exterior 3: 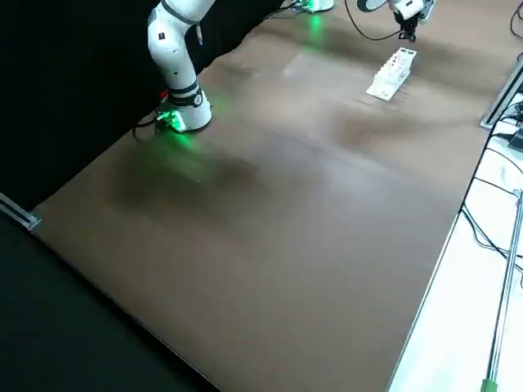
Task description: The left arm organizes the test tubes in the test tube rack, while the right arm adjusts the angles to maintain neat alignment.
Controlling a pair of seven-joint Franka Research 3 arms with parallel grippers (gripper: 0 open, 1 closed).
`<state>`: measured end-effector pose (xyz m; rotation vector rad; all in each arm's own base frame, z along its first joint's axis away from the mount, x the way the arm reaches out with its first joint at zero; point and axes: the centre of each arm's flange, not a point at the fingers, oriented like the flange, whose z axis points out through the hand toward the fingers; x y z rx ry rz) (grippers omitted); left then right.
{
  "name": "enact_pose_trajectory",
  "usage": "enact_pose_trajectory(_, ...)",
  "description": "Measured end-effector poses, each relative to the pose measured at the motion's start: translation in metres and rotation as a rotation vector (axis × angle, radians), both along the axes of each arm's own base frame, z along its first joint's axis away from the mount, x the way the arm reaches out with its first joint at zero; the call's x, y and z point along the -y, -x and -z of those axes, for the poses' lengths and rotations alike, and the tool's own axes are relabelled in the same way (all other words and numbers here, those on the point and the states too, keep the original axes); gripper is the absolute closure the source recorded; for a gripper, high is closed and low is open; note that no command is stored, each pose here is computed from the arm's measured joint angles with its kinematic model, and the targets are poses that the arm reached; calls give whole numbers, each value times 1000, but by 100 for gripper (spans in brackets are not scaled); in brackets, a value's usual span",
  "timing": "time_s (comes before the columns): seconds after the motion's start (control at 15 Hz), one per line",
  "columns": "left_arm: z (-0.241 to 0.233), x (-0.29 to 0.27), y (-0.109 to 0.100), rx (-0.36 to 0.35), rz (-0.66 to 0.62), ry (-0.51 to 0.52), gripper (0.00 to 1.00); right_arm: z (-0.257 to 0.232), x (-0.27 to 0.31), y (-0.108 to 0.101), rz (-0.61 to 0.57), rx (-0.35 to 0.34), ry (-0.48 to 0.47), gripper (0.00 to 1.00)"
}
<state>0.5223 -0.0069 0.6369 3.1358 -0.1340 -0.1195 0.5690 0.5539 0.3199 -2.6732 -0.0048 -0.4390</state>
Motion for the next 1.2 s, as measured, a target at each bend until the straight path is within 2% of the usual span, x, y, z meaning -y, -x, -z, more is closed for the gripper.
enact_pose_trajectory(0.53,-1,10,0,3,9,-8,0,4,4,-3,-50,49,96,99)
enact_pose_trajectory(1.2,-5,5,-2,21,0,-7,0,15,9,-6,-46,41,110,99)
